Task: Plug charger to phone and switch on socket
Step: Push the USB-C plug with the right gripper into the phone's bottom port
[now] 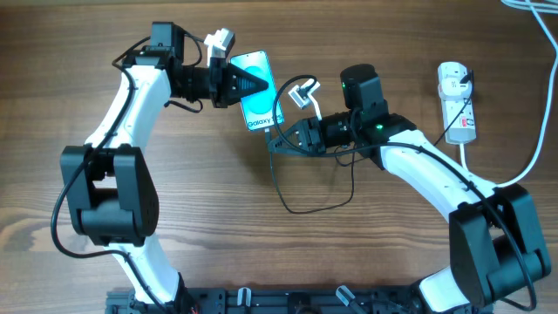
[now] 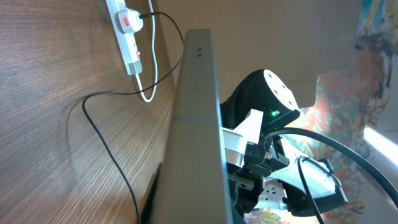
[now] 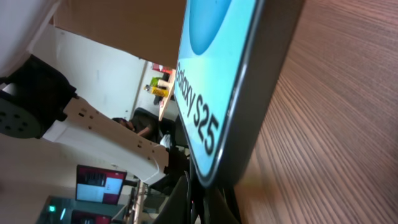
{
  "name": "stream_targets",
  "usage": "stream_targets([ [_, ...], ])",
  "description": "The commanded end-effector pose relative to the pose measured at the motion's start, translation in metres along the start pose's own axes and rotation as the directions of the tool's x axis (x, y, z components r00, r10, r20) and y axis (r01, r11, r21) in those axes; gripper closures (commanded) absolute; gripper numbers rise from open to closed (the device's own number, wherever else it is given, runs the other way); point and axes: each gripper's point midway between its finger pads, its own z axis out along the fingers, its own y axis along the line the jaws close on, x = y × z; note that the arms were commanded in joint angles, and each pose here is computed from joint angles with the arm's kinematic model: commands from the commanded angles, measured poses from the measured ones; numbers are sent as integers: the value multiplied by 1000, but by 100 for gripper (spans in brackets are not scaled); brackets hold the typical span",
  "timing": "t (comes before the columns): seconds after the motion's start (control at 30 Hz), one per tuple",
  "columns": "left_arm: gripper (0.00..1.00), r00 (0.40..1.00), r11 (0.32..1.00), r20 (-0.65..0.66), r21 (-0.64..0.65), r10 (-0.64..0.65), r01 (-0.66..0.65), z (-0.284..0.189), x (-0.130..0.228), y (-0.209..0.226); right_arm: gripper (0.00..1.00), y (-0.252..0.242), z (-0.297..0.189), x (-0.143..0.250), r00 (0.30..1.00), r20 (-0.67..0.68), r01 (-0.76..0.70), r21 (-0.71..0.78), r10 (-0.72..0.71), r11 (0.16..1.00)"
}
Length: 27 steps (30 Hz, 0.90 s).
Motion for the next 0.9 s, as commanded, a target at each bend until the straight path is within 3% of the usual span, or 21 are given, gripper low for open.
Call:
stream_targets([
  [0.0, 96, 997, 997, -8, 14, 75, -75, 3, 1, -15, 96, -4, 0, 2, 1000, -3, 12, -3, -12, 1000],
  [0.87, 96, 995, 994, -7, 51, 97, -96, 3, 1, -21, 96, -3, -7, 0, 1000, 4, 8, -19, -8, 1000],
])
